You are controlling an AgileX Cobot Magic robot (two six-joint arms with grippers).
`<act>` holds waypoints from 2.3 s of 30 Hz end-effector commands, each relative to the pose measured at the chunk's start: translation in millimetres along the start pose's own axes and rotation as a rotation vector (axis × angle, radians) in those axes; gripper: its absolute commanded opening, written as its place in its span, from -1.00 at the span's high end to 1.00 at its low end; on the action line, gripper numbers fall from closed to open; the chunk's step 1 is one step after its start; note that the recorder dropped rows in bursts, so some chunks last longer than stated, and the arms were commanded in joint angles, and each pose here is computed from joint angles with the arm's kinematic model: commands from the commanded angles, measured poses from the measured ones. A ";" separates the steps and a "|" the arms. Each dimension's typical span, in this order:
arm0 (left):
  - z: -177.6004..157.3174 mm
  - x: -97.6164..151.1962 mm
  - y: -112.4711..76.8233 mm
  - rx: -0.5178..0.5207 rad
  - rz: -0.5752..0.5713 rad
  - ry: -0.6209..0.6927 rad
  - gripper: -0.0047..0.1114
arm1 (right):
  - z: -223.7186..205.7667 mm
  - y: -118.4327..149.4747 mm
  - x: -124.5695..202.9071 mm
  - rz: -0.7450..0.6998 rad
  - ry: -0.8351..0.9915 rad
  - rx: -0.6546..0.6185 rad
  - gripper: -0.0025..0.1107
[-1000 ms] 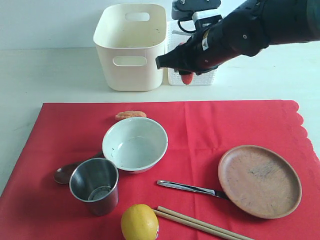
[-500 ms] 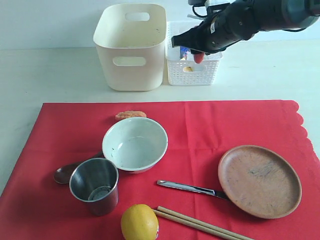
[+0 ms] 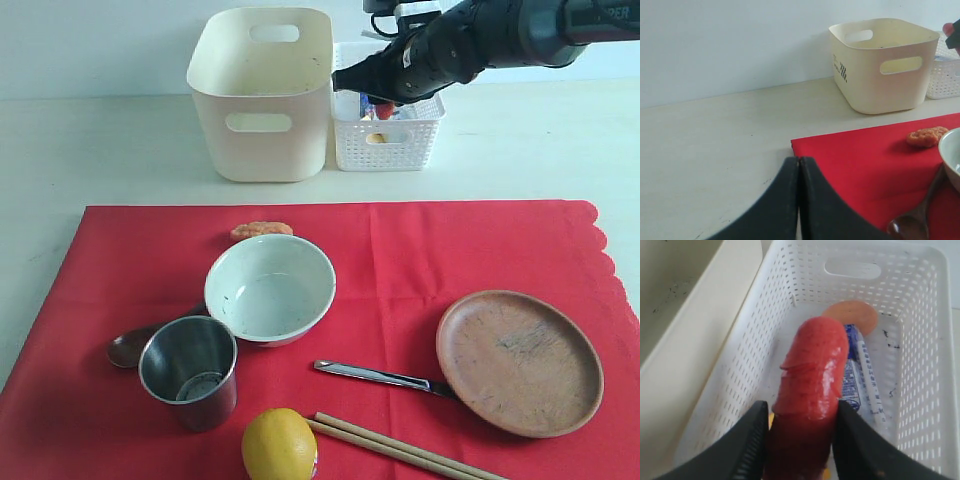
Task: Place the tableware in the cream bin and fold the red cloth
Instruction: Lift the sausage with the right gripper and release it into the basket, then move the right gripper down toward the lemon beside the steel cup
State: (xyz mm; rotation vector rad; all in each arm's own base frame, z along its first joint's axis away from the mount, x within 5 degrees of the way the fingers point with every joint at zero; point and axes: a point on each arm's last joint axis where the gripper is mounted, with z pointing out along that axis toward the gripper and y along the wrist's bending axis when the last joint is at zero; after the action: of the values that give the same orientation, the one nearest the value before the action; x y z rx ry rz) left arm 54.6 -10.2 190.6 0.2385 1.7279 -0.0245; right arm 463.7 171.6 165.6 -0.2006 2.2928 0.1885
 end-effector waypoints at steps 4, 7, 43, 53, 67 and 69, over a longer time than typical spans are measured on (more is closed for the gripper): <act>-0.2 0.6 0.1 -0.004 0.001 -0.005 0.89 | -1.1 -0.1 -7.4 -0.009 -0.047 -0.014 0.16; -0.2 0.6 0.1 -0.004 0.001 -0.005 0.89 | -1.2 1.4 -8.3 -0.011 -0.058 -0.022 -0.06; -0.2 0.6 0.1 -0.004 0.001 -0.005 0.89 | -140.7 4.1 -39.0 -0.072 0.292 0.024 0.96; -0.2 0.6 0.1 -0.004 0.001 -0.005 0.89 | -169.2 73.6 2.0 -0.233 0.357 -0.133 0.96; -0.2 0.6 0.1 -0.004 0.001 -0.005 0.89 | -221.6 159.4 117.3 -0.456 0.586 -0.300 0.96; -0.2 0.6 0.0 -0.002 0.001 -0.005 0.89 | -226.4 164.5 126.8 -0.465 0.616 -0.297 0.96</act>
State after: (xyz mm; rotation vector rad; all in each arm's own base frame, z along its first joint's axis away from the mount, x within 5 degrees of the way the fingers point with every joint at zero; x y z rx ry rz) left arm 54.6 -10.2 190.6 0.2385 1.7279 -0.0245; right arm 197.1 273.7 235.1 -1.0380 2.7007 0.2596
